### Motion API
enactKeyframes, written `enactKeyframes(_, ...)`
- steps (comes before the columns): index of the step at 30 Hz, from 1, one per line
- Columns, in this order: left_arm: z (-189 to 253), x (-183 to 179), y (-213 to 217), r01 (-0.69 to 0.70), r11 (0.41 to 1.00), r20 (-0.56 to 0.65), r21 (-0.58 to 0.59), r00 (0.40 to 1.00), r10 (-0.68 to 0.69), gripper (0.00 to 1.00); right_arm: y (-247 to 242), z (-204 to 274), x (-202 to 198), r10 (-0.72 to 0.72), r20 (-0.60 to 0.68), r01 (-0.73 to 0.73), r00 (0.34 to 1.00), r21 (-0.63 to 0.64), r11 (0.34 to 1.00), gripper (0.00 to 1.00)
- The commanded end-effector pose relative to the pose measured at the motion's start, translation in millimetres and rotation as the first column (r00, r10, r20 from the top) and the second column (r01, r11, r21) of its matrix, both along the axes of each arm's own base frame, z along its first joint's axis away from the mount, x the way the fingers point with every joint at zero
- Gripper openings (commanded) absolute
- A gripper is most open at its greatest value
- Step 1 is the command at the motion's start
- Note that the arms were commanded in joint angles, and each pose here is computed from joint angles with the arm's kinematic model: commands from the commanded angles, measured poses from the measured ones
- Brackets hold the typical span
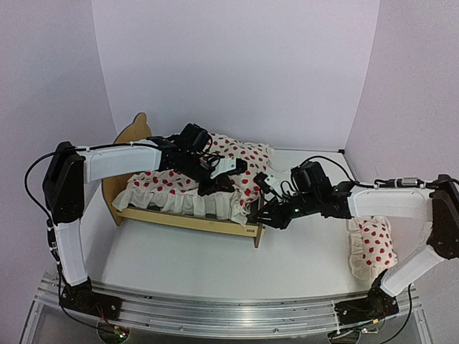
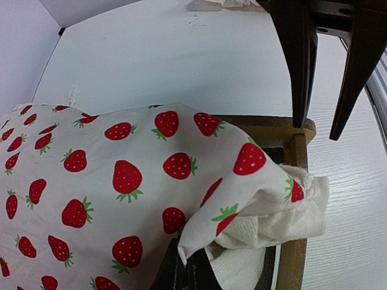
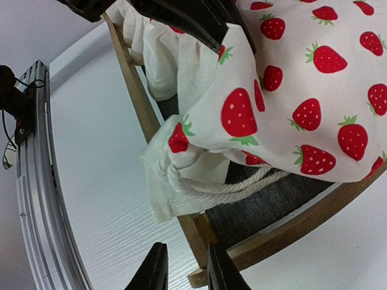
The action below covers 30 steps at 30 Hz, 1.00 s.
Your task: Set up the pet bed
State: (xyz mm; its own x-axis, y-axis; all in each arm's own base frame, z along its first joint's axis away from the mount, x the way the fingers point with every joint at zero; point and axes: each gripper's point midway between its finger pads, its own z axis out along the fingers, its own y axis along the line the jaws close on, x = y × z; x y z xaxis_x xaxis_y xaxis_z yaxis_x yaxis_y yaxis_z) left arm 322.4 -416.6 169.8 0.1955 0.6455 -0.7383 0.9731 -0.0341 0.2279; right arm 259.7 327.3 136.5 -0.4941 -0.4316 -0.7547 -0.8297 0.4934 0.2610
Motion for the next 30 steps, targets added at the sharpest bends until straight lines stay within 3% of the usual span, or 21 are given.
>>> enactKeyframes(1, 58, 22, 5, -0.071, 0.992, 0.091, -0.102, 0.993, 0.08, 0.0, 19, 34, 29, -0.003, 0.142, -0.004, 0.99, 0.051, 0.999, 0.22)
enactKeyframes(15, 76, 41, 16, -0.118, 0.981, 0.086, -0.152, 0.987, 0.132, 0.0, 48, 15, 47, 0.119, 0.283, -0.106, 0.952, -0.058, 0.993, 0.36)
enactKeyframes(21, 78, 42, 18, -0.119, 0.98, 0.082, -0.159, 0.988, 0.133, 0.0, 58, 12, 64, 0.098, 0.329, -0.078, 0.939, -0.073, 0.994, 0.36)
enactKeyframes(26, 78, 43, 19, -0.119, 0.98, 0.084, -0.16, 0.987, 0.134, 0.0, 64, 12, 75, 0.069, 0.346, -0.053, 0.936, -0.057, 0.997, 0.27)
enactKeyframes(30, 78, 45, 21, -0.123, 0.979, 0.085, -0.161, 0.987, 0.138, 0.0, 67, 15, 78, 0.053, 0.339, -0.041, 0.939, -0.042, 0.998, 0.1)
